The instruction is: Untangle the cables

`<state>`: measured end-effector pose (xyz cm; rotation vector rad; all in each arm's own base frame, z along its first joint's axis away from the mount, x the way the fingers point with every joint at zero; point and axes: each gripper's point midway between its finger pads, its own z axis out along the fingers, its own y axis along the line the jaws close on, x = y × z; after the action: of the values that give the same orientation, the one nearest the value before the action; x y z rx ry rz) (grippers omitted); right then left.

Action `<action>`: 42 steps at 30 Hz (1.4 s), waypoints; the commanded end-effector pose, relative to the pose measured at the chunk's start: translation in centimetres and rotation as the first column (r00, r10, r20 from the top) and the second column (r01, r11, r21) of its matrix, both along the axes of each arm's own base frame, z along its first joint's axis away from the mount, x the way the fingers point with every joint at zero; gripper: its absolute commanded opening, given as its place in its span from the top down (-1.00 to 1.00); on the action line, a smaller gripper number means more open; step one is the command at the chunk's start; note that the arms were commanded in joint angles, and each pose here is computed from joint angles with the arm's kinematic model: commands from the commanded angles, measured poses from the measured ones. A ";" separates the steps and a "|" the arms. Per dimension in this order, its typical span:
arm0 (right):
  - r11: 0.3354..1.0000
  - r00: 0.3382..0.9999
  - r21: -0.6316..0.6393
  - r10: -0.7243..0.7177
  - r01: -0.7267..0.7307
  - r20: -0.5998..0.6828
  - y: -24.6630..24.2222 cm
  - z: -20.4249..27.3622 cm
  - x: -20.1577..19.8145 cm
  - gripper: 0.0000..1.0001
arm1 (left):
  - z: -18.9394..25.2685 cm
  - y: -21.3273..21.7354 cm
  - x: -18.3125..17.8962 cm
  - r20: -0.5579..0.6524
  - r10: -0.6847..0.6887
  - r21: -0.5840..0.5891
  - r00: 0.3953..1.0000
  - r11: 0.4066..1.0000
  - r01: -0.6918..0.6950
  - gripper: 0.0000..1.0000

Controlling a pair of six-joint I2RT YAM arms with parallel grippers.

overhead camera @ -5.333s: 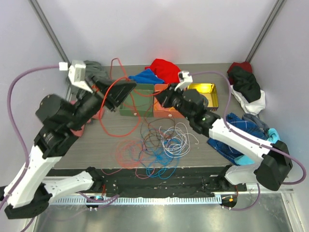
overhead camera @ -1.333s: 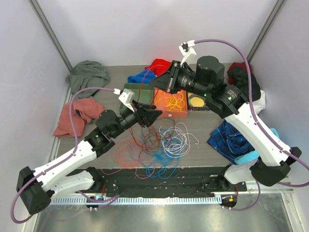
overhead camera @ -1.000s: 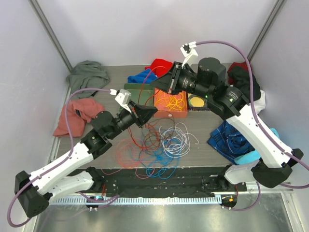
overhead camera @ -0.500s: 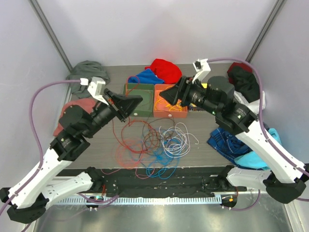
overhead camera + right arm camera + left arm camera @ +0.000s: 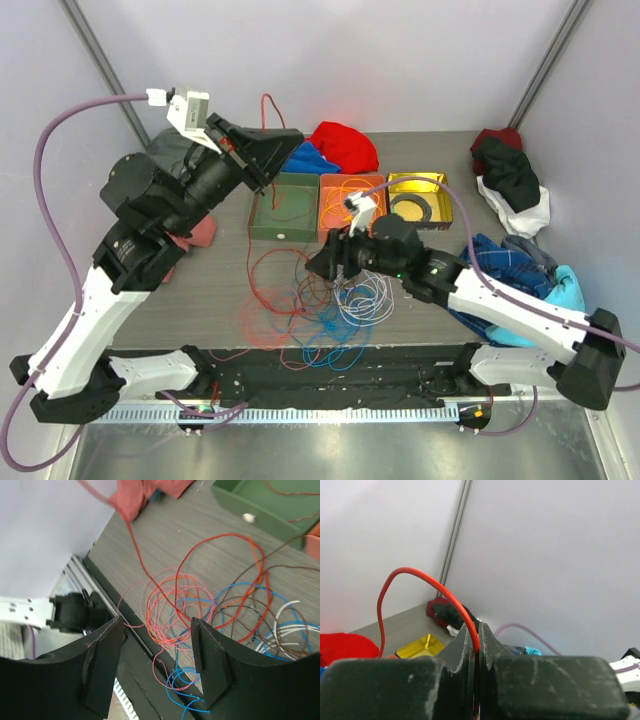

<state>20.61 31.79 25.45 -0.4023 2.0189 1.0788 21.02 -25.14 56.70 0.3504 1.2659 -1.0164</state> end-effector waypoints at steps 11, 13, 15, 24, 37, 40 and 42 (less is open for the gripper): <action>0.988 0.982 -0.084 0.142 -0.132 0.122 10.3 -5.7 1.3 -0.33 | 4.9 -0.6 -1.3 0.092 -0.069 -0.035 0.993 0.997 0.072 1.00; 0.983 0.978 -0.107 0.163 -0.150 0.130 11.3 -6.7 0.9 -0.34 | 5.2 -0.7 -1.4 0.097 -0.073 -0.030 0.993 0.997 0.076 1.00; 0.979 0.976 -0.132 0.172 -0.155 0.134 12.3 -8.3 0.9 -0.35 | 5.5 -0.6 -1.6 0.104 -0.077 -0.030 0.992 0.996 0.081 1.00; 0.978 0.970 -0.111 0.191 -0.176 0.148 15.5 -10.1 0.9 -0.38 | 4.9 -0.9 -1.4 0.098 -0.079 -0.007 0.992 0.997 0.080 0.99; 0.978 0.971 -0.074 0.205 -0.197 0.126 18.7 -12.6 1.5 0.37 | 4.6 -0.8 -1.6 0.089 -0.087 -0.001 0.992 0.996 0.087 0.99; 0.989 0.979 -0.066 0.143 -0.135 0.142 18.0 -11.9 2.5 0.87 | 4.5 -0.2 -1.9 0.088 -0.074 -0.001 0.993 0.997 0.074 0.99; 1.000 0.983 -0.017 0.027 -0.025 0.183 16.0 -8.0 4.4 0.98 | 3.9 0.3 -1.7 0.080 -0.049 0.003 0.996 0.999 0.049 1.00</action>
<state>22.01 48.62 9.55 -0.7148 2.0359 0.9957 20.59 -26.51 59.59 0.4324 1.2371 -1.0464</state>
